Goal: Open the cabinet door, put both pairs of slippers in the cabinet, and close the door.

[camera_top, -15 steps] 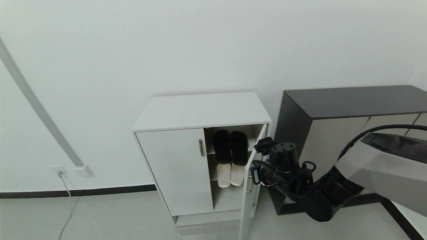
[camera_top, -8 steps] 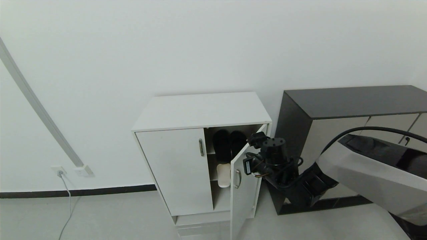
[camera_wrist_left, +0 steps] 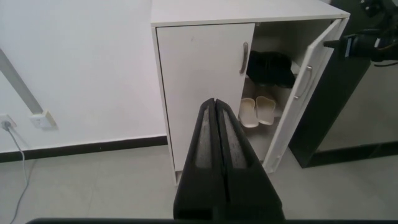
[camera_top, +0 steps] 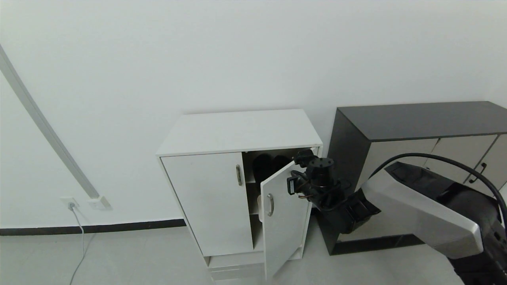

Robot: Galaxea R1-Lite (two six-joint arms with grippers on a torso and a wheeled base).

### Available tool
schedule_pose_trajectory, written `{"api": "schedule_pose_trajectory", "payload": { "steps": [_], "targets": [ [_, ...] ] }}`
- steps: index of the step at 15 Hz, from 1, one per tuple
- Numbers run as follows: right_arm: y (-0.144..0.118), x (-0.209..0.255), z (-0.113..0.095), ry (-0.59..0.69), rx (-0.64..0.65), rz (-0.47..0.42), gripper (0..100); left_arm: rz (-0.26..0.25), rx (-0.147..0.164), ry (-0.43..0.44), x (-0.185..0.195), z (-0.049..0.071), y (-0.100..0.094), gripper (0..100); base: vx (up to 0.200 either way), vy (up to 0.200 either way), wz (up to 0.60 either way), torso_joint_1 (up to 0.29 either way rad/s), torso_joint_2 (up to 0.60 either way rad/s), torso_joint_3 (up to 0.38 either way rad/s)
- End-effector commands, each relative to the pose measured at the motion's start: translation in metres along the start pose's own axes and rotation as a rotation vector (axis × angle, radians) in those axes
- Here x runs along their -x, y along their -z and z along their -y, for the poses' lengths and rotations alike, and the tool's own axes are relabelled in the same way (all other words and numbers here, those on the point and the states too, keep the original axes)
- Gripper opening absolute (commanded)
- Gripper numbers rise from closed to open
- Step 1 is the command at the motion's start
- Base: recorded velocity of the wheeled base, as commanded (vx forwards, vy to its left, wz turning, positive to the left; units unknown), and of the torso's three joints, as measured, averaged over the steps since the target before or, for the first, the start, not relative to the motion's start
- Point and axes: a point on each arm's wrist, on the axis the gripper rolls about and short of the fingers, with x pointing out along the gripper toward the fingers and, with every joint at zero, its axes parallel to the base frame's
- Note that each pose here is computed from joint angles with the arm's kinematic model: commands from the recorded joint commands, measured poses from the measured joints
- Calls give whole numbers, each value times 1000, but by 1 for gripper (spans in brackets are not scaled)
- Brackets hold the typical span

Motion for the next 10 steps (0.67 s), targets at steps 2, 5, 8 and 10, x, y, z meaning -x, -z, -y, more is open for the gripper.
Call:
{"api": "schedule_pose_trajectory", "payload": {
  "steps": [2,5,8,10],
  "targets": [
    [14,-20,7,22,-3,1,0,-1,0,0,0,0,0,0,0,0,0,0,0,0],
    [13,-32,12,36,-4,0,0,-1,0,1,0,0,0,0,0,0,0,0,0,0],
    [11,-43,12,42,-4,4,0,-1,0,1,0,0,0,0,0,0,0,0,0,0],
    [11,-49,12,43,-3,-2,0,-1,-1,1,0,0,0,0,0,0,0,0,0,0]
  ]
}}
